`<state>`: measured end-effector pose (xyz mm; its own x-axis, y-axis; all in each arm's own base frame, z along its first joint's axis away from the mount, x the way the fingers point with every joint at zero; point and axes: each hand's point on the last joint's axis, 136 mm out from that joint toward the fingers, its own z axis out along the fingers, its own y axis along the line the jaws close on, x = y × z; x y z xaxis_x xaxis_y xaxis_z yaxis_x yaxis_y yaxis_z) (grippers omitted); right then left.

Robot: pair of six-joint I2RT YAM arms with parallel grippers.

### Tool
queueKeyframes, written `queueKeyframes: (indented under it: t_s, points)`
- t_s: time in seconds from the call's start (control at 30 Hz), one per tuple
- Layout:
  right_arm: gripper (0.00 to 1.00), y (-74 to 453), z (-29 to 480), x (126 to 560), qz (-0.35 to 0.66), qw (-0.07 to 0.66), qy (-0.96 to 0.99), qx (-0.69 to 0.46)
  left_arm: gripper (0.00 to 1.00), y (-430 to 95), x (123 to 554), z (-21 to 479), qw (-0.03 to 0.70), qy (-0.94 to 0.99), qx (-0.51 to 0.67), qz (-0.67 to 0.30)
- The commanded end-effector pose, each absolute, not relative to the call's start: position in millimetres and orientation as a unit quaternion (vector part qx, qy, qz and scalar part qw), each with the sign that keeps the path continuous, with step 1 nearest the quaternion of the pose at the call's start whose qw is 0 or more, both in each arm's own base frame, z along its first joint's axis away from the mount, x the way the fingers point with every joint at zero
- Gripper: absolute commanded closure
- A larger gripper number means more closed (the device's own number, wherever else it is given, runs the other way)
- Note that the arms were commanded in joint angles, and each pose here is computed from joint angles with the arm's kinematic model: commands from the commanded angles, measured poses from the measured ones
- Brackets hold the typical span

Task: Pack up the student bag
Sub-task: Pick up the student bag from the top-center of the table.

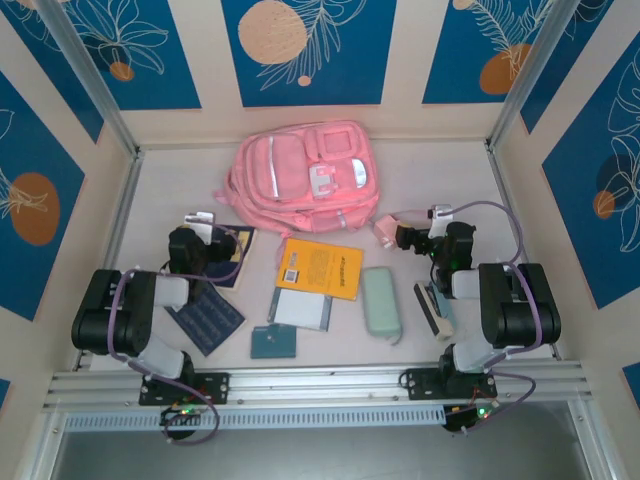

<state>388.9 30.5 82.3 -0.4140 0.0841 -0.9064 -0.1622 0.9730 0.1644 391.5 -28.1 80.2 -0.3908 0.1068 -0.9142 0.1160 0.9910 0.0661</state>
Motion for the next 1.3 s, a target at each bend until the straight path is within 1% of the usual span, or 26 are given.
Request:
queueKeyframes:
  t_s: [0.0,0.97,1.27]
  points:
    - [0.01,30.9,94.4,396.6,0.12,0.553,0.824,-0.027,0.0,-28.6,395.9,87.2,0.555,0.829,0.065,-0.012]
    - [0.01,34.2,93.9,395.9,0.097,0.558,0.823,-0.031,0.0,-28.6,396.7,87.2,0.554,0.83,0.064,-0.014]
    - [0.01,32.5,94.1,395.4,0.118,0.554,0.824,-0.028,0.0,-28.1,396.5,87.1,0.553,0.83,0.064,-0.012]
